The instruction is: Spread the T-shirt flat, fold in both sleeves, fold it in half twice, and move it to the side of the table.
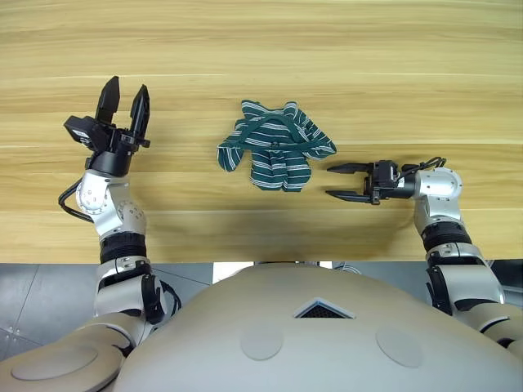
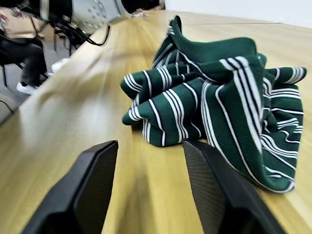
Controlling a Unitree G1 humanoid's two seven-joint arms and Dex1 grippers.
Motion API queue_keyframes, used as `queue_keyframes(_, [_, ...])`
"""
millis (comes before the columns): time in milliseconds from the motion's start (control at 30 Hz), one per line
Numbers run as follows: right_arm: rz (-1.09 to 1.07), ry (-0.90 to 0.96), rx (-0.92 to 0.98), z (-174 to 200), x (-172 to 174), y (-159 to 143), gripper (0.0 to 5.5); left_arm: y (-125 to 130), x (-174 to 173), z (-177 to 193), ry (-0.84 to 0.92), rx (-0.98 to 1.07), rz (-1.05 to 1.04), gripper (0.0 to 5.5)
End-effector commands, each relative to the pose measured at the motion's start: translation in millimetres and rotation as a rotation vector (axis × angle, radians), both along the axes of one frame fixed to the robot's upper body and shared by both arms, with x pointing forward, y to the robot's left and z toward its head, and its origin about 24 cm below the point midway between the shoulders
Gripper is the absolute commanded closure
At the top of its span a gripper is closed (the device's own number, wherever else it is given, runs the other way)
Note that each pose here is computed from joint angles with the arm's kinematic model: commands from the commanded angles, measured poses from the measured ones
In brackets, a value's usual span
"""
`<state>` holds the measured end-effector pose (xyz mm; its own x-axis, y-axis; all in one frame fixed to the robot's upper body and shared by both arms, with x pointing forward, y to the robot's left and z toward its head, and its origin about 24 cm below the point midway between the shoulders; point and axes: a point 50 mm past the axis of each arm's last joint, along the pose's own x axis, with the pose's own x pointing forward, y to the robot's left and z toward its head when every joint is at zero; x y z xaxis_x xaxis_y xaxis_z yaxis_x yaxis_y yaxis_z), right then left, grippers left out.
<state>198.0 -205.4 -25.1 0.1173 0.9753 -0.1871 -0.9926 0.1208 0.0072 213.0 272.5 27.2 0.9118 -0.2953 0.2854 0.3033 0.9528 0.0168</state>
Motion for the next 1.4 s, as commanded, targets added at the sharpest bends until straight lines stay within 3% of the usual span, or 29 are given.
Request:
queue_keyframes(33, [-0.010, -0.055, 0.004, 4.8, 12.0, 7.1, 3.02, -1.6, -1.5, 1.5, 0.001, 0.025, -0.015, 2.93])
queue_keyframes(200, [0.000, 0.003, 0.087, 21.5, 13.0, -10.1, 3.02, -3.7, -2.0, 2.2, 0.000, 0.024, -0.018, 2.93])
queue_keyframes(467, [-0.026, -0.031, 0.100, 43.0, 21.9, -27.9, 1.58, -6.6, -2.8, 2.8, -0.002, 0.020, -0.028, 2.93])
queue_keyframes(700, [-0.049, -0.141, -0.021, 23.1, 34.3, 2.8, 1.58, -14.6, -3.2, 7.1, -0.030, 0.010, -0.075, 2.93])
queue_keyframes(1033, [-0.079, -0.196, -0.120, 8.9, 38.9, 16.1, 1.58, -28.1, -8.0, 6.9, -0.042, 0.024, -0.137, 2.93])
queue_keyframes(1400, [-0.104, -0.245, -0.133, 12.9, 41.6, 13.4, 3.52, -30.3, -9.8, 8.0, -0.045, 0.021, -0.148, 2.93])
